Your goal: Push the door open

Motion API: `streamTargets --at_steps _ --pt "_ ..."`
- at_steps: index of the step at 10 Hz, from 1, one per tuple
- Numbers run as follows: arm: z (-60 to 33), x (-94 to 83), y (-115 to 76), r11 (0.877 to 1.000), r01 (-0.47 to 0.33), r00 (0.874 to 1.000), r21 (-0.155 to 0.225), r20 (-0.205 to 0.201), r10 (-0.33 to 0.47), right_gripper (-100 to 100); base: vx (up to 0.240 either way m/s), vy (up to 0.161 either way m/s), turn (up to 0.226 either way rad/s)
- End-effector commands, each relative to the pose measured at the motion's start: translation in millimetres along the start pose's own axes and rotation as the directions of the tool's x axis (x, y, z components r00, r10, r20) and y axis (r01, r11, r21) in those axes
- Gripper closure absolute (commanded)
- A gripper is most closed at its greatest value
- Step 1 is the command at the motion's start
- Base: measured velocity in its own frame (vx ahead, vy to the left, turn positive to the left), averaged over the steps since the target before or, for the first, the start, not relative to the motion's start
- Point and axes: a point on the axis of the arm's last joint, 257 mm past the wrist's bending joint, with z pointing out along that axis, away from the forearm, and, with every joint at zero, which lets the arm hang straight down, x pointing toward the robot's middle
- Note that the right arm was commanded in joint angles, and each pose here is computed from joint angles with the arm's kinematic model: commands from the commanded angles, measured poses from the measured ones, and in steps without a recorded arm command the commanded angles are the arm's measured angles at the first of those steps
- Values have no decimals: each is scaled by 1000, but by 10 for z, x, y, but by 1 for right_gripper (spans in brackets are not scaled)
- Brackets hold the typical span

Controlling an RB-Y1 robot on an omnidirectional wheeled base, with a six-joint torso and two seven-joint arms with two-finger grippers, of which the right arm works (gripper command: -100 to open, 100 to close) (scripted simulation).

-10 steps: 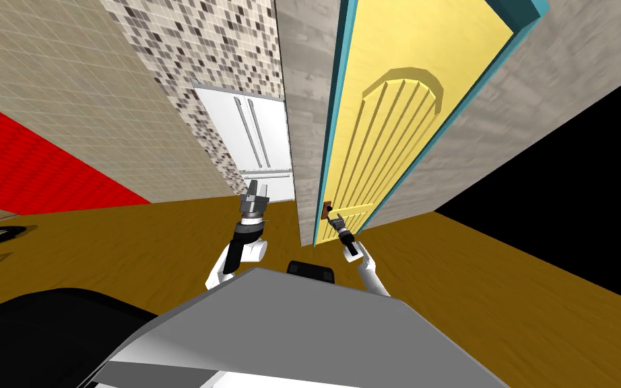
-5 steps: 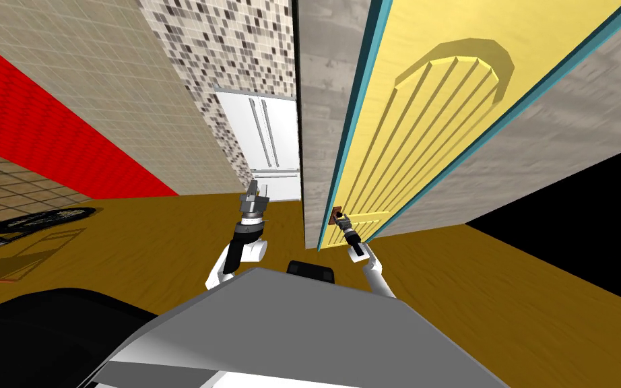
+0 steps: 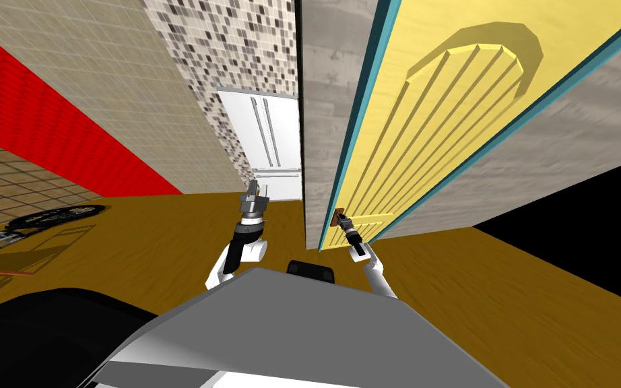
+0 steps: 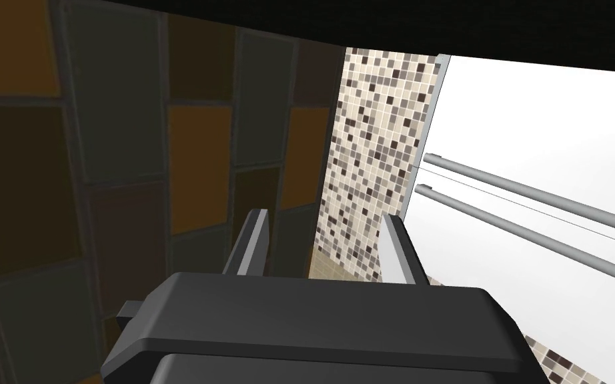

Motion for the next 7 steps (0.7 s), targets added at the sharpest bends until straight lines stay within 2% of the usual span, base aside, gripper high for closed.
streamTargets --at_steps 1,3,4,7 --pt "-3 8 15 1000 -3 1000 -2 -1 3 100 -7 -4 5" --pt "-3 8 15 1000 -3 1000 -2 -1 3 100 0 0 0" --pt "10 -9 4 999 -53 999 3 5 53 100 -20 -68 95" --pt "36 -39 6 987 -159 987 9 20 158 100 -52 -150 145"
